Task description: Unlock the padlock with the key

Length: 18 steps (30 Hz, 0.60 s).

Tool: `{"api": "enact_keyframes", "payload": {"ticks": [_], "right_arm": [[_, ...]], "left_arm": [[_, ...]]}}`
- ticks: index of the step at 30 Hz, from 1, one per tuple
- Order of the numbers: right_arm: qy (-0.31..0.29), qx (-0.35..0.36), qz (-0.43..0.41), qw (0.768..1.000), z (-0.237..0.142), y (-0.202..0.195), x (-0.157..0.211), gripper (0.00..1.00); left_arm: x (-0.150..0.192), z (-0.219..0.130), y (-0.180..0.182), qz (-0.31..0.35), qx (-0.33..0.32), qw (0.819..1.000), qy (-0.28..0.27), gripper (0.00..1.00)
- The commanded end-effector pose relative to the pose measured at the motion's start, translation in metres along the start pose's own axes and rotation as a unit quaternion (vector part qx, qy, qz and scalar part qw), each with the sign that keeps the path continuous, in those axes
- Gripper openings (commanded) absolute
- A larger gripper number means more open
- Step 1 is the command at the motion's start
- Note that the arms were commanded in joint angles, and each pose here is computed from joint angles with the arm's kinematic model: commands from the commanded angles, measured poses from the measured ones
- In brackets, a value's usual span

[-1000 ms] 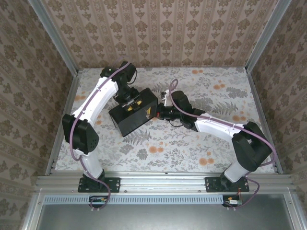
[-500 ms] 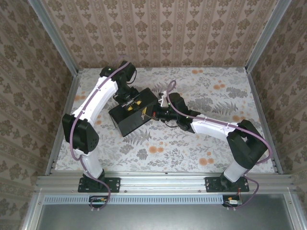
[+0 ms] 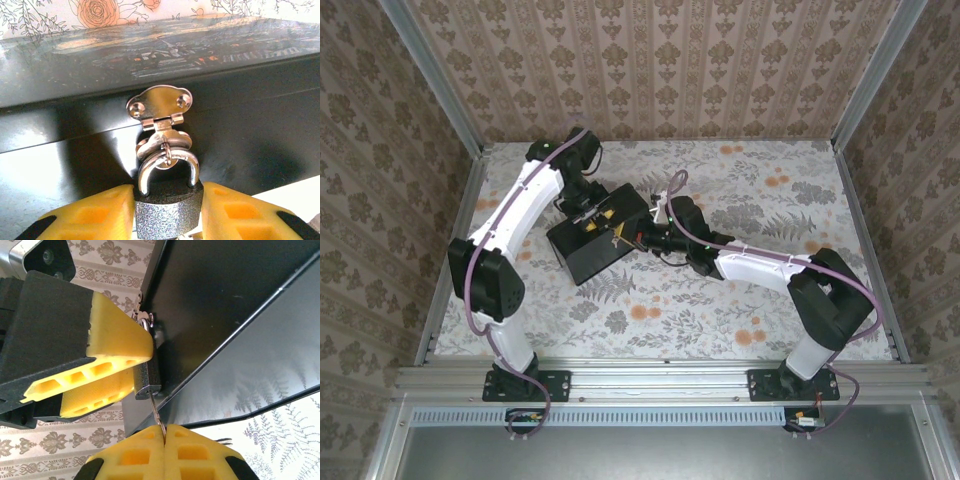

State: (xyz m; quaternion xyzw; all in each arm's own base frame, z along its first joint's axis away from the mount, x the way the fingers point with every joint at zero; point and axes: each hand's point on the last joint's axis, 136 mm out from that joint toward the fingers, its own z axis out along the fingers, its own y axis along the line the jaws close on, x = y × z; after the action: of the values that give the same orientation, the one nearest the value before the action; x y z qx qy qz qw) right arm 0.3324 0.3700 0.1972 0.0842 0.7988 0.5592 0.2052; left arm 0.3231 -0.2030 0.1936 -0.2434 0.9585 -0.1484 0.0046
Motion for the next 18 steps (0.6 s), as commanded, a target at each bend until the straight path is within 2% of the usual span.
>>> {"api": "enact_keyframes", "payload": {"ticks": [1, 18], "right_arm": [[-0.029, -0.010, 0.013, 0.999, 0.005, 0.000, -0.006, 0.00], [-0.114, -0.026, 0.021, 0.993, 0.002, 0.010, -0.007, 0.00]], "left_arm": [[0.012, 0.030, 0.023, -0.030, -0.055, 0.997, 0.046, 0.36], [0.013, 0.029, 0.019, -0.056, -0.041, 0.997, 0.046, 0.35]]}}
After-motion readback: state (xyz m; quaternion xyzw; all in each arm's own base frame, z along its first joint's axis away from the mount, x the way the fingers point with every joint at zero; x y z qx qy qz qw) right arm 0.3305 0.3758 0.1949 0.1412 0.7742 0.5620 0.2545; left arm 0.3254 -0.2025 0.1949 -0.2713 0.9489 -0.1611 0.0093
